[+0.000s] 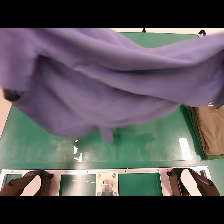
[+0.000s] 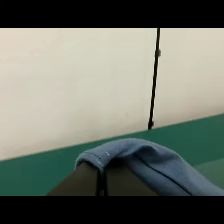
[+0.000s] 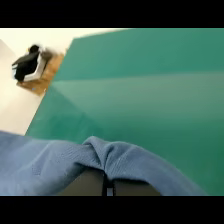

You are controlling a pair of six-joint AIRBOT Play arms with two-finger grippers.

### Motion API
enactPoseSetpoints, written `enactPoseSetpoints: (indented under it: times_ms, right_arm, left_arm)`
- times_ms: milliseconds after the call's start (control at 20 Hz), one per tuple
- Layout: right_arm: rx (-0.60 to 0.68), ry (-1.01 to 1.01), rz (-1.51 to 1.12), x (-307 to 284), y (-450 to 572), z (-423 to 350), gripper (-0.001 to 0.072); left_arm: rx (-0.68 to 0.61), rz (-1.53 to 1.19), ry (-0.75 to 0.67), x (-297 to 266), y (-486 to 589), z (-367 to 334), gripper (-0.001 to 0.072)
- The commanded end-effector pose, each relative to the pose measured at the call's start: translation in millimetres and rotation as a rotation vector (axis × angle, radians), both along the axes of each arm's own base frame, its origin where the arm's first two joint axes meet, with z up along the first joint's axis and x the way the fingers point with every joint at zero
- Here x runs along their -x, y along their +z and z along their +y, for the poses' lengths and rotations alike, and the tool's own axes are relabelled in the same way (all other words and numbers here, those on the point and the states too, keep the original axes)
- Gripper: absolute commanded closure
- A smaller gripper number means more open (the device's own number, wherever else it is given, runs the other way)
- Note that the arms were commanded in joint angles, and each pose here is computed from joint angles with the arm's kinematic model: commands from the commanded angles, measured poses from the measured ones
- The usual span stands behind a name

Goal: Fold the shirts.

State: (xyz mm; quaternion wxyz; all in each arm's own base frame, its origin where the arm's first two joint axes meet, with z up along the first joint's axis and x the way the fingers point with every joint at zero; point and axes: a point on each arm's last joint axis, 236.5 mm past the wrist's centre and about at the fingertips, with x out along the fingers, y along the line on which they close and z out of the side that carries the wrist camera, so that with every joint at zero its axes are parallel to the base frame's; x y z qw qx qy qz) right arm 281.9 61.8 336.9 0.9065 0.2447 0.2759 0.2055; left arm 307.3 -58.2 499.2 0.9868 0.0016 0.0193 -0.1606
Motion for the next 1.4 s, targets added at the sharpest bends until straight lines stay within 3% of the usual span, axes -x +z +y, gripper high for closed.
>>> enactPoseSetpoints:
  times_ms: [0,250,400,550,600,650,700,750,800,1050,1350]
  right_arm:
    - [-0.159,-0.034,0.225,-29,-119,-8,0.0696]
    - [-0.253,-0.193,0.524,-87,-328,-11,0.0696]
    - [-0.324,-0.206,0.594,-134,-380,-19,0.0696]
    - [-0.335,-0.182,0.603,-182,-399,-29,0.0695]
    - [-0.337,-0.159,0.584,-197,-393,-32,0.0684]
    - [-0.343,-0.133,0.559,-208,-380,-36,0.0589]
    - [-0.343,-0.106,0.523,-218,-361,-45,0.0440]
    - [-0.330,-0.075,0.496,-220,-342,-55,0.0339]
    - [-0.306,-0.024,0.490,-214,-324,-67,0.0327]
    - [-0.248,0.043,0.719,-123,-331,-108,0.0349]
    - [-0.233,-0.183,0.926,-15,-368,-153,0.0356]
  left_arm:
    - [0.018,0.247,-0.053,-72,-100,4,0.0676]
    - [0.054,0.589,-0.183,-210,-311,-39,0.0675]
    - [0.150,0.633,-0.156,-275,-402,-68,0.0675]
    - [0.216,0.651,-0.129,-305,-438,-73,0.0674]
    - [0.224,0.655,-0.122,-307,-439,-70,0.0560]
    - [0.231,0.655,-0.119,-307,-436,-66,0.0230]
    - [0.250,0.678,-0.135,-304,-429,-62,0.0085]
    - [0.278,0.724,-0.160,-297,-421,-57,0.0084]
    - [0.303,0.785,-0.194,-284,-411,-47,0.0084]
    - [0.340,1.200,-0.248,-194,-423,19,0.0092]
    - [0.370,1.623,-0.237,-79,-490,14,0.0093]
